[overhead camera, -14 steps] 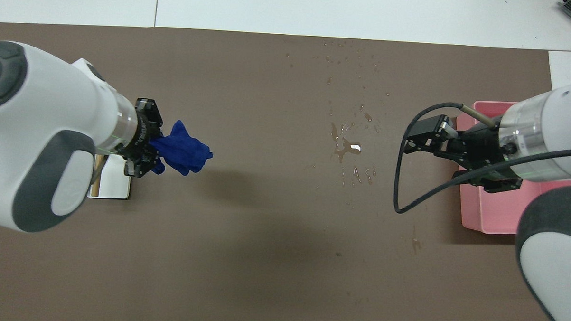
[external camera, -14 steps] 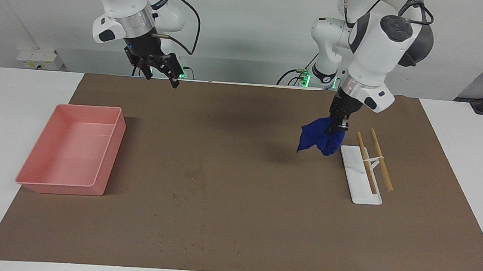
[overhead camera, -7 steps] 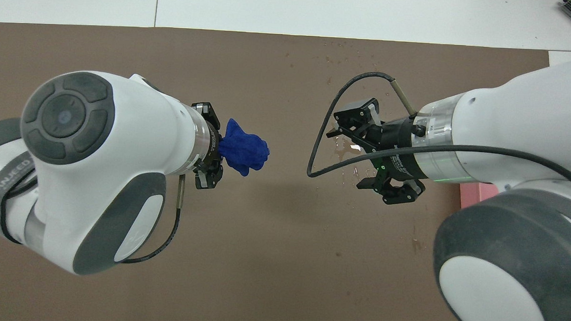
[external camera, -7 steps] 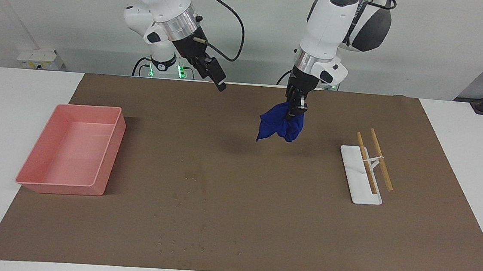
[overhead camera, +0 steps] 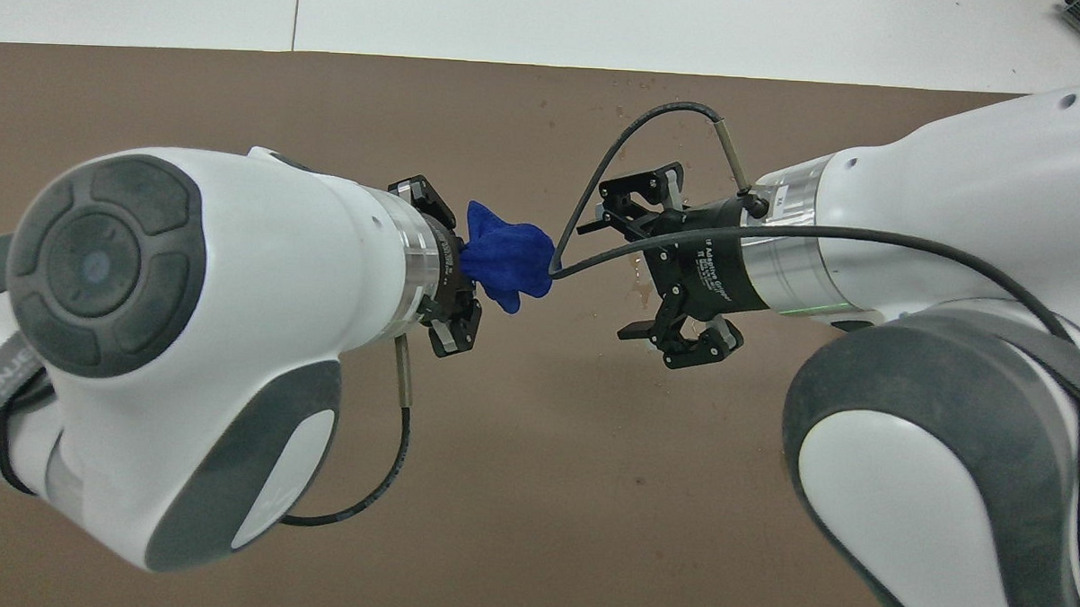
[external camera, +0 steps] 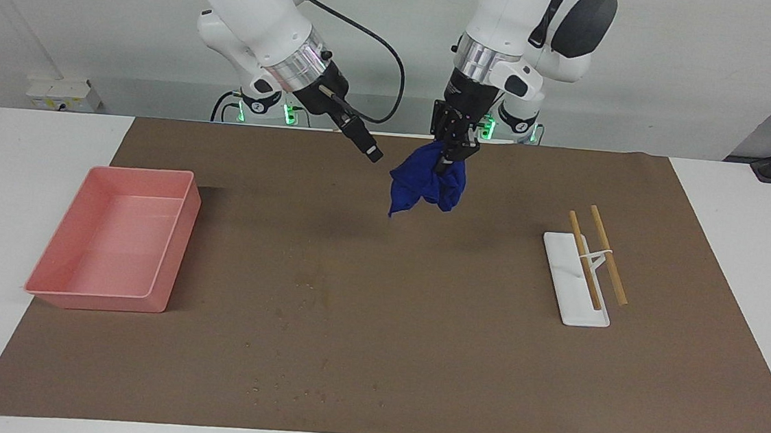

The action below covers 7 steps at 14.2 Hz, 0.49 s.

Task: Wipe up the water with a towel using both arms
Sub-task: 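Carry the towel toward the center while the right gripper approaches it, then grasp the towel with the right gripper from the left gripper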

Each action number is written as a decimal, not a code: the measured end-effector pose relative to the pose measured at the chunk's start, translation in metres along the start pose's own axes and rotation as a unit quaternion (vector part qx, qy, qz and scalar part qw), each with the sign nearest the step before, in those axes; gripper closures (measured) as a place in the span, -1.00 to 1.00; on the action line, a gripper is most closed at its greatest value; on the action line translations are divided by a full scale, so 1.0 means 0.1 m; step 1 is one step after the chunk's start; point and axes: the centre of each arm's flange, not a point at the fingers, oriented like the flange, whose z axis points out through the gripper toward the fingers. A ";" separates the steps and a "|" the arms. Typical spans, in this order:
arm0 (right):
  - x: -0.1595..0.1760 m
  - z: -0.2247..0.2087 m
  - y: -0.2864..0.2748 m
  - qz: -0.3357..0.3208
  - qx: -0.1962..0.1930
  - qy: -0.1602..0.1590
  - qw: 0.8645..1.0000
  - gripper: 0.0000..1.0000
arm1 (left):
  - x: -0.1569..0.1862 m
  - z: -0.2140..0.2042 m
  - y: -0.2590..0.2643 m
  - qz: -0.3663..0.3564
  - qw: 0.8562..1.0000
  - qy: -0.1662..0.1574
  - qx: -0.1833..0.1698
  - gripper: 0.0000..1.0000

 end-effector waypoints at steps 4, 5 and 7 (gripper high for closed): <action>-0.28 0.17 -0.03 0.007 0.004 -0.006 1.000 -1.00 | -0.34 -0.01 -0.30 -0.035 0.999 -0.025 -0.025 0.62; -0.29 0.17 -0.03 0.006 0.004 -0.006 1.000 -1.00 | -0.38 -0.01 -0.33 -0.039 0.998 -0.028 -0.028 0.62; -0.27 0.17 -0.03 0.006 0.004 -0.003 1.000 -1.00 | -0.42 -0.01 -0.37 -0.039 0.998 -0.030 -0.028 0.62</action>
